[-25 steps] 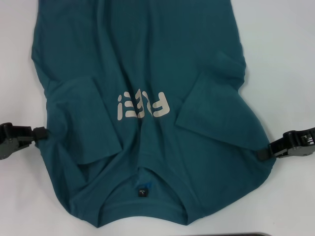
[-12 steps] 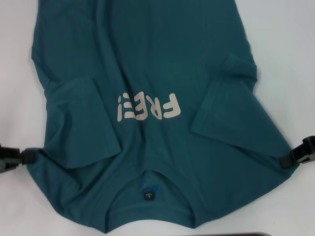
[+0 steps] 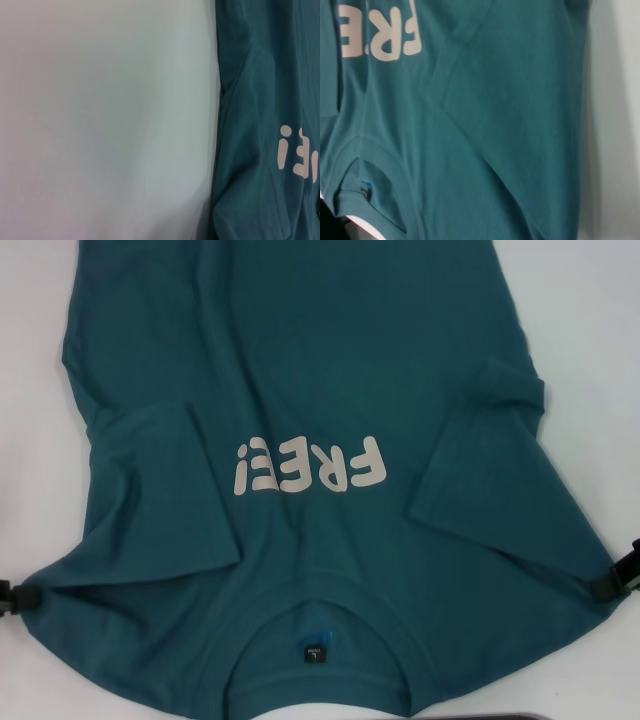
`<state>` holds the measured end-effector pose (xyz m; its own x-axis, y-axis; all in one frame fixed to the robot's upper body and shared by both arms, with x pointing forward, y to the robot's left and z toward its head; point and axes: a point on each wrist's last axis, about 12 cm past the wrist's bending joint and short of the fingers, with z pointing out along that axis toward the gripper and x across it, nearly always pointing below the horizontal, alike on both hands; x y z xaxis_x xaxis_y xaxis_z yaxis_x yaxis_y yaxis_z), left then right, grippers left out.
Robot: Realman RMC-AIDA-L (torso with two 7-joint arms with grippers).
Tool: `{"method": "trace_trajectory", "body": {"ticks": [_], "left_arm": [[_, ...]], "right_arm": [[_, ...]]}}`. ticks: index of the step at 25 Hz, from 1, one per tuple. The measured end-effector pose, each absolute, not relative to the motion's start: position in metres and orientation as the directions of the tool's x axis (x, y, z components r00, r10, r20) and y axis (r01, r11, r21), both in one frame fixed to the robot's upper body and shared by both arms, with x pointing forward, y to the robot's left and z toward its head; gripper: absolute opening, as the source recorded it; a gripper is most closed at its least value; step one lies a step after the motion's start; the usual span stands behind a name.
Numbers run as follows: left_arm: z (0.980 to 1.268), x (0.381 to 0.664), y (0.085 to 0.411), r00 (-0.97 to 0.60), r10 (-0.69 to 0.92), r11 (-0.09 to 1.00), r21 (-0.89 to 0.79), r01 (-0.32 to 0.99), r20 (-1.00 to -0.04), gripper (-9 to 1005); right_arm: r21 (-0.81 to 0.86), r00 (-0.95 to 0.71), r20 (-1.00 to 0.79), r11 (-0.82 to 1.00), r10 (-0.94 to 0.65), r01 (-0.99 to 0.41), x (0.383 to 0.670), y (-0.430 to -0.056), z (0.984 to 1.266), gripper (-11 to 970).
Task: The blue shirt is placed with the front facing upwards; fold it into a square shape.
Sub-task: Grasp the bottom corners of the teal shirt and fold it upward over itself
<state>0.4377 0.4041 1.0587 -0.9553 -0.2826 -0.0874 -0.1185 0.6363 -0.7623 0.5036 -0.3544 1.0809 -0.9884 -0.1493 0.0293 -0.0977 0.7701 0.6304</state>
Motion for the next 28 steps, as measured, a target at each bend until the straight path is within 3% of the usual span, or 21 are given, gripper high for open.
{"method": "trace_trajectory", "body": {"ticks": [18, 28], "left_arm": [[1.069, 0.415, 0.415, -0.954, -0.285, 0.646, -0.753, -0.124, -0.088, 48], [1.08, 0.434, 0.405, -0.955, -0.233, 0.616, -0.788, 0.003, -0.186, 71]], "right_arm": [[0.63, -0.985, 0.066, 0.772, -0.161, -0.084, 0.497, -0.361, 1.084, 12], [0.689, -0.985, -0.049, 0.708, -0.164, -0.152, 0.51, -0.354, 1.096, 13]]}}
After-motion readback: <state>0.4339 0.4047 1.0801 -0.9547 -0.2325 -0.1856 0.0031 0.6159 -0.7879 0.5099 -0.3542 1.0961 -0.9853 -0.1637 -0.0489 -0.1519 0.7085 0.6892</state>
